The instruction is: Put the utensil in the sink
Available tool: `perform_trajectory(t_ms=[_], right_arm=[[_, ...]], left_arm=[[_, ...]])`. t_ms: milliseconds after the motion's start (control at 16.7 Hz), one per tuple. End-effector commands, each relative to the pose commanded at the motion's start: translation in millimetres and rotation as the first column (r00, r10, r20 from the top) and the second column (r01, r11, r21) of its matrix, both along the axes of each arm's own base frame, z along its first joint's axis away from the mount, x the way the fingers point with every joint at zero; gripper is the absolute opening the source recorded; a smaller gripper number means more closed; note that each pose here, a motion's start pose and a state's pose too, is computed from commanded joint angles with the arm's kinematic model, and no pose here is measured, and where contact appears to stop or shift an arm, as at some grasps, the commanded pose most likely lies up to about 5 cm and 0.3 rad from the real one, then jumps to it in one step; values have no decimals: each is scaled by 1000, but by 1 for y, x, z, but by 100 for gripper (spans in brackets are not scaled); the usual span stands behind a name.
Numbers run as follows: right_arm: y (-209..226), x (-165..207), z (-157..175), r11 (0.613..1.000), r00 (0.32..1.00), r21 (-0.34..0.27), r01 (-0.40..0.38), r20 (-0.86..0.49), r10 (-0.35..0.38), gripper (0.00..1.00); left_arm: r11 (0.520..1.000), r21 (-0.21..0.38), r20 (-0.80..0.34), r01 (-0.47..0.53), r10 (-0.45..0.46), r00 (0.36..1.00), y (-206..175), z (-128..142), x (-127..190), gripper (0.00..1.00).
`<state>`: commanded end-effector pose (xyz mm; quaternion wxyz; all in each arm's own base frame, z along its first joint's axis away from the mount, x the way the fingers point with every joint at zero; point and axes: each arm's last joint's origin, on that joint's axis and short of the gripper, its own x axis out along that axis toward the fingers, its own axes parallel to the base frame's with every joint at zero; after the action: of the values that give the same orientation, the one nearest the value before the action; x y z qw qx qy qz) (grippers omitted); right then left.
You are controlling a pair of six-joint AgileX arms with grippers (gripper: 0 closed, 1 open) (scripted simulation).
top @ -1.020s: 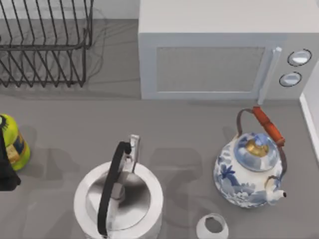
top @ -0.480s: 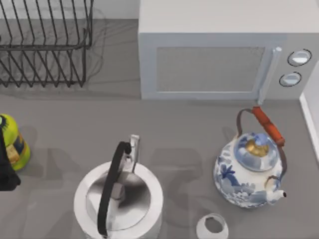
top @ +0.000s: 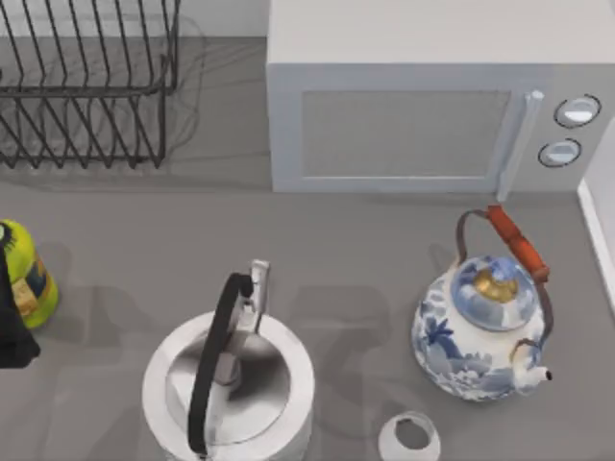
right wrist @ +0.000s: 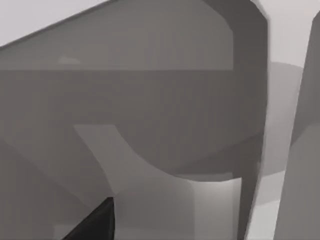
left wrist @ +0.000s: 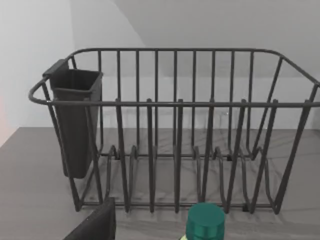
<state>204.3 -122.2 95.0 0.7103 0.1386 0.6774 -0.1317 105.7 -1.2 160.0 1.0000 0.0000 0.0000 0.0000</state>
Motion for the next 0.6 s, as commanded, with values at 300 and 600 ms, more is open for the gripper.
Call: perform_trajectory(t_ms=[300,600], right_arm=[[-2,0,20,1000,1000,-28,7,20,-7,0],[-5,5,45,1000,1000,-28,7,19,-6,0]], left_arm=[[1000,0,0,0,0,1000,0,0,0,100],[1000,0,0,0,0,1000,0,0,0,100]])
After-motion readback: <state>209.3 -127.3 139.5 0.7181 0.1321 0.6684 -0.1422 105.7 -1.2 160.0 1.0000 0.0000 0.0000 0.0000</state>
